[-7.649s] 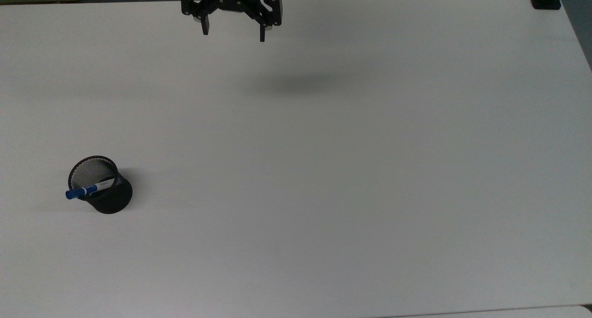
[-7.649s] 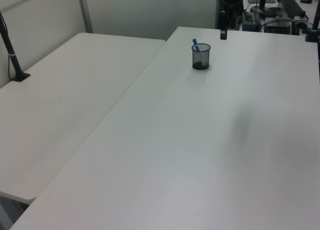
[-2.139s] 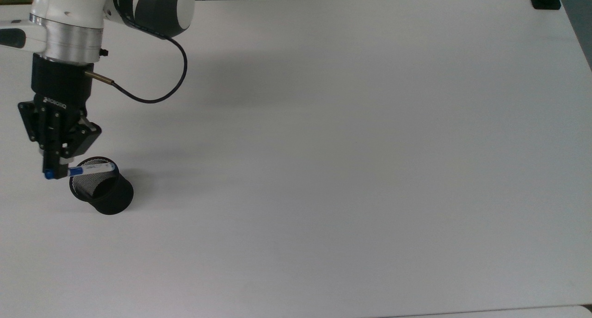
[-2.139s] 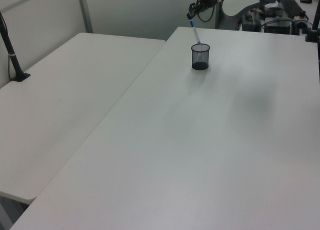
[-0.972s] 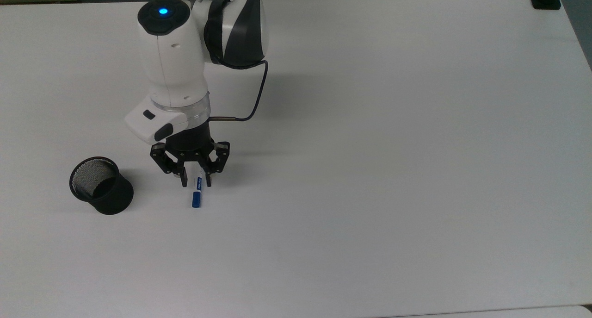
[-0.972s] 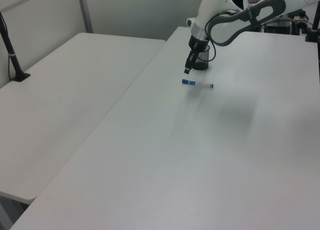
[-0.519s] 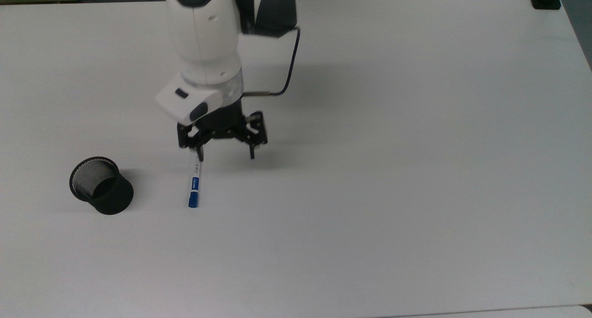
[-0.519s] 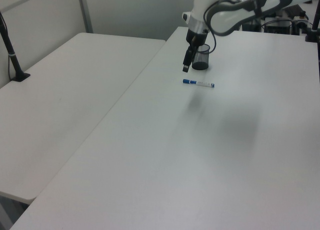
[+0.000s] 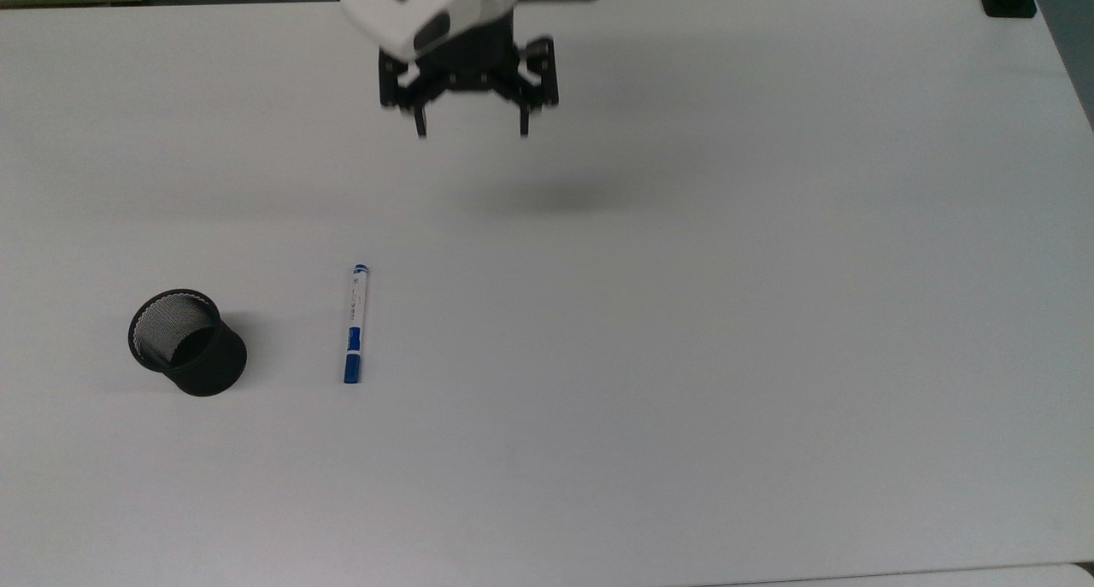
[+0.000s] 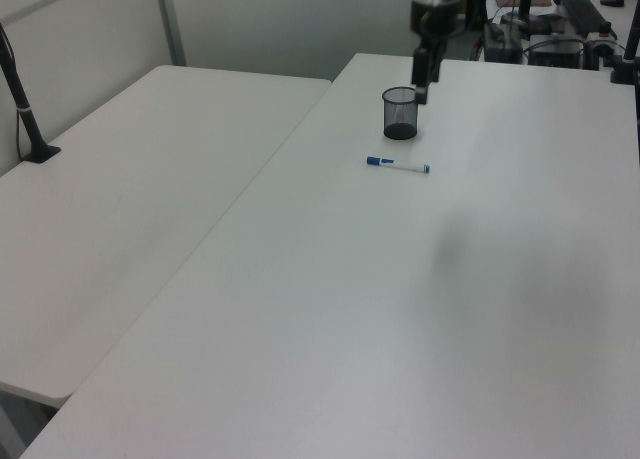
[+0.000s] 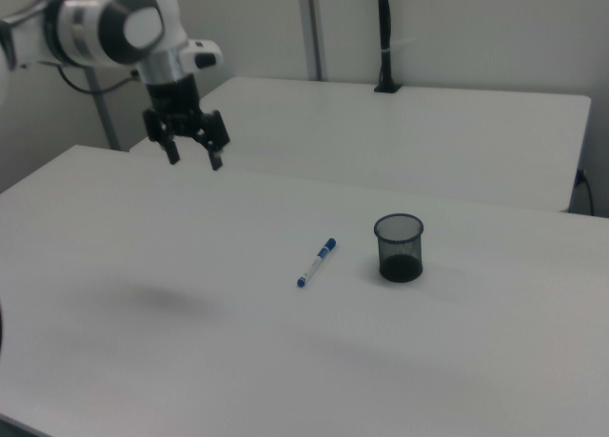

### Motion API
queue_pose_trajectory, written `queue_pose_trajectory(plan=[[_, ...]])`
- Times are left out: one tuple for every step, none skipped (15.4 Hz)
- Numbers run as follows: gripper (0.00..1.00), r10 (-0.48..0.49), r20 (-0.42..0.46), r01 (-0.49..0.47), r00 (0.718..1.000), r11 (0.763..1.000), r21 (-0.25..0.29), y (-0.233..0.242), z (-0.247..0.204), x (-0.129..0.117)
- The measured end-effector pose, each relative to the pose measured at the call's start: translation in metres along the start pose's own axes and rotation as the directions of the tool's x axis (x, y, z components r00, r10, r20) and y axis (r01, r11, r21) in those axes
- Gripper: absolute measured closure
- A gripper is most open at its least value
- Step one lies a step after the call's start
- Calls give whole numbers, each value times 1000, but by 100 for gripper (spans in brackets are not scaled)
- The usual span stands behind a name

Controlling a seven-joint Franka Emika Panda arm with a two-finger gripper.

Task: Remove the marker

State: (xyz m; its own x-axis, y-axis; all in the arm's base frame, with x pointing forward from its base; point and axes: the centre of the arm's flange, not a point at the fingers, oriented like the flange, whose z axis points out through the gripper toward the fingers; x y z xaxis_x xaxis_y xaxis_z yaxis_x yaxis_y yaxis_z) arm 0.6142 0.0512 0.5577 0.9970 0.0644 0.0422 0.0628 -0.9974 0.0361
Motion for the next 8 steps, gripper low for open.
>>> queue_pose_trajectory(plan=[[0,5,17,-5,1000,1000,-4,2,-14,-11],[0,13,32,-13,999,1000,-7,5,-25,-21],[0,38,46,-37,998,999,-10,6,-31,-28],[0,78,55,-78,995,997,-13,6,-34,-32],[0,115,58,-114,992,993,-16,6,-33,-33],[0,133,62,-132,989,991,-22,6,-30,-33],[0,138,66,-136,988,990,-29,6,-27,-33],[0,139,70,-137,988,990,-35,8,-25,-32]])
